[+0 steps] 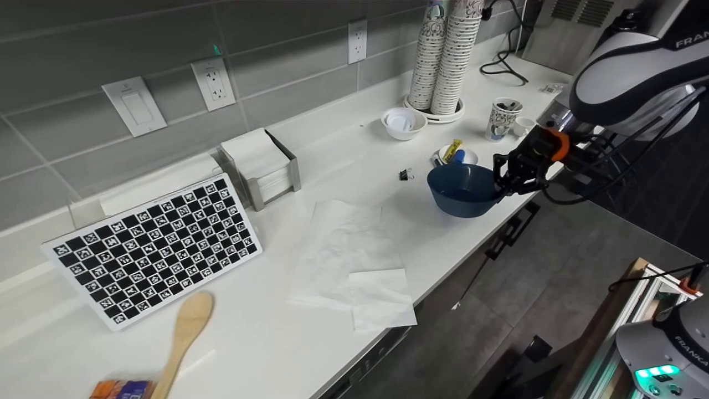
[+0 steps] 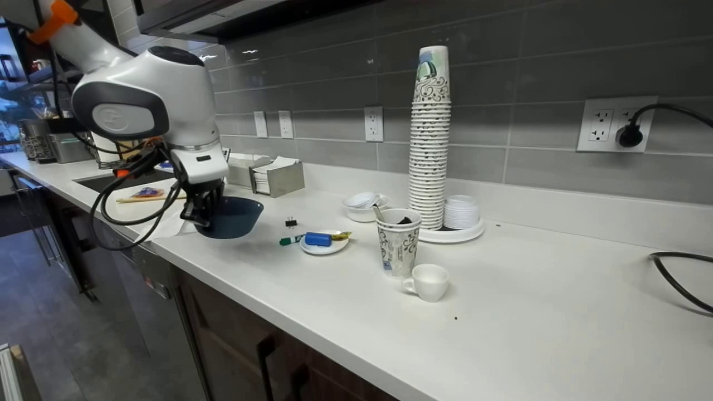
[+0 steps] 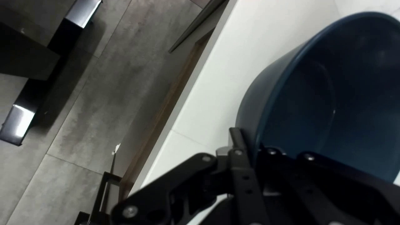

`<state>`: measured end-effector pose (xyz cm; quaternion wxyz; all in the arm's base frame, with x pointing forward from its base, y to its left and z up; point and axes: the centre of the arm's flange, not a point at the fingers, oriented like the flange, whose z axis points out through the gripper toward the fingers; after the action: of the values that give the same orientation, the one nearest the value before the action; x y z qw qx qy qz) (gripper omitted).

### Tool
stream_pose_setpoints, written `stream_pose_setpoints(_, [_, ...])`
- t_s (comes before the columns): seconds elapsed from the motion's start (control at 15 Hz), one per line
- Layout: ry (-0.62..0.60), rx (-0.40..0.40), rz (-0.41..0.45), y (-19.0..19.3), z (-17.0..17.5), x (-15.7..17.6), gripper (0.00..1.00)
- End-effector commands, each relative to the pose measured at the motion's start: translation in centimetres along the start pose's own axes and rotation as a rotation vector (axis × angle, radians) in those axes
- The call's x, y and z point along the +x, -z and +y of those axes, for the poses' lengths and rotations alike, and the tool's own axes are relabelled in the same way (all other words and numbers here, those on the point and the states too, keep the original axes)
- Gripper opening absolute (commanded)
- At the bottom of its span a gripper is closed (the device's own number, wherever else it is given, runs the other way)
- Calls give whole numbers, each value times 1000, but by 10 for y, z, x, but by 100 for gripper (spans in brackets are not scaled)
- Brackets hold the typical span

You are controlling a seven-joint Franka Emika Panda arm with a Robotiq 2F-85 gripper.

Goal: Move the bowl to the front of the counter, then place the marker in it

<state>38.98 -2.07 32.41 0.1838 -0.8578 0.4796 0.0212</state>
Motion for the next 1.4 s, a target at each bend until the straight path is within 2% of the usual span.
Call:
stream_pose_setpoints(0.0, [99, -50, 29, 2, 15, 3, 1])
stream_pose_setpoints(0.4, [219, -44, 7, -3, 12, -6, 1])
stream_pose_setpoints(0.73, [291, -78, 0, -18, -1, -17, 1])
stream_pose_setpoints(1.27, [218, -95, 20, -48, -21, -11, 1])
stream_pose_setpoints(1.33, [210, -99, 23, -50, -23, -11, 30])
